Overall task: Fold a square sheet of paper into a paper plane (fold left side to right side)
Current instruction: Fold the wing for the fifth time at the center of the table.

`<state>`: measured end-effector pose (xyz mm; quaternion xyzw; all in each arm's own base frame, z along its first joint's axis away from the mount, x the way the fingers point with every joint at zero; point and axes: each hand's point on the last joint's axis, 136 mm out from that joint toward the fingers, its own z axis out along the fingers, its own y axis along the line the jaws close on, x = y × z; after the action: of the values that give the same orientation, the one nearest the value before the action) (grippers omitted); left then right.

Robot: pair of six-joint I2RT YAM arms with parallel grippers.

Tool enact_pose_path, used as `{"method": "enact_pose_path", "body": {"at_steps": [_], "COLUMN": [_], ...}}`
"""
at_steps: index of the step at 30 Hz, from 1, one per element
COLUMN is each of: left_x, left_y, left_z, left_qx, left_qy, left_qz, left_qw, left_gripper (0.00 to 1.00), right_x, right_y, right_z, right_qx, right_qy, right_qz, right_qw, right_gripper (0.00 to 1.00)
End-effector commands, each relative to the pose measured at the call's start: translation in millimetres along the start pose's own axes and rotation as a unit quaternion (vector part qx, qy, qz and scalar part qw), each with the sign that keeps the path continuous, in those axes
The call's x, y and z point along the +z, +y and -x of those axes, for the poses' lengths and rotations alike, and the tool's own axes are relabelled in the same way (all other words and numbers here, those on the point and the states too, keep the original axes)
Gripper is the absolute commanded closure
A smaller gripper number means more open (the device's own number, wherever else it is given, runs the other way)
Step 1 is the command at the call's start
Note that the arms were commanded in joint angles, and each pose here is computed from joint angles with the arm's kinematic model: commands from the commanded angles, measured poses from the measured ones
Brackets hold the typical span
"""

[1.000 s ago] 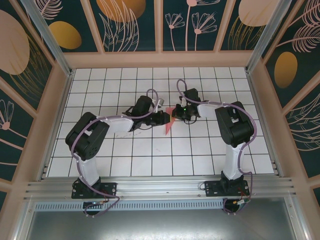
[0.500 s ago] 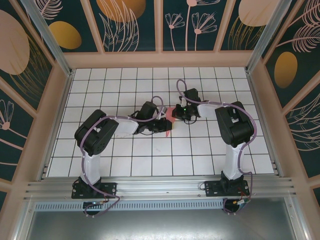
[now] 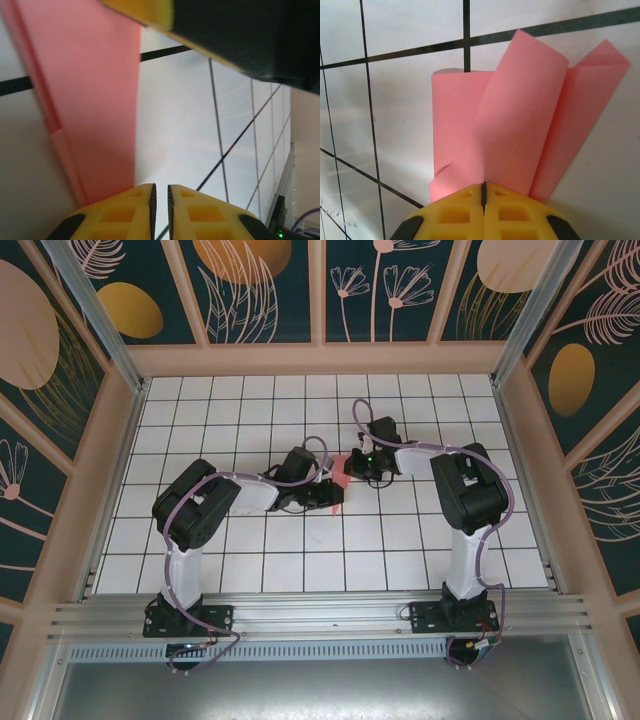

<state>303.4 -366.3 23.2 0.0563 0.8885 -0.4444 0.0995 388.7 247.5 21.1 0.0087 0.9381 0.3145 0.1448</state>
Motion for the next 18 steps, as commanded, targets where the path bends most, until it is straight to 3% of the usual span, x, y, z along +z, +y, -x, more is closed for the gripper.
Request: {"method": "enact_pose_path", "body": {"at_steps": [1,8,18], "left_x": [7.7,12.2,11.6], "left_y": [28.8,37.6,44.1], "left_z": [-24.1,-31.1,-35.7], "left_qx": [-0.033,-0.044,-0.045], "left_qy": [0.029,0.039,0.043], "left_qz": [0.042,0.060,0.077], "left_qw": [0.998,0.996,0.995], "left_gripper": [0.84,0.88,0.88], "right_x": [-19.4,-49.0,-25.9], "right_y": [4.5,24.8,35.3], "right_z": [8.1,5.5,-30.8], "right_qx": [-0.014,-0.029,-0.033], "right_qy": [-0.017,-0.044,0.006], "right_qz": [-0.001,0.037,0.066], "right_qw": [1.000,0.998,0.997], "right_gripper": [1.00,1.00,1.00]}}
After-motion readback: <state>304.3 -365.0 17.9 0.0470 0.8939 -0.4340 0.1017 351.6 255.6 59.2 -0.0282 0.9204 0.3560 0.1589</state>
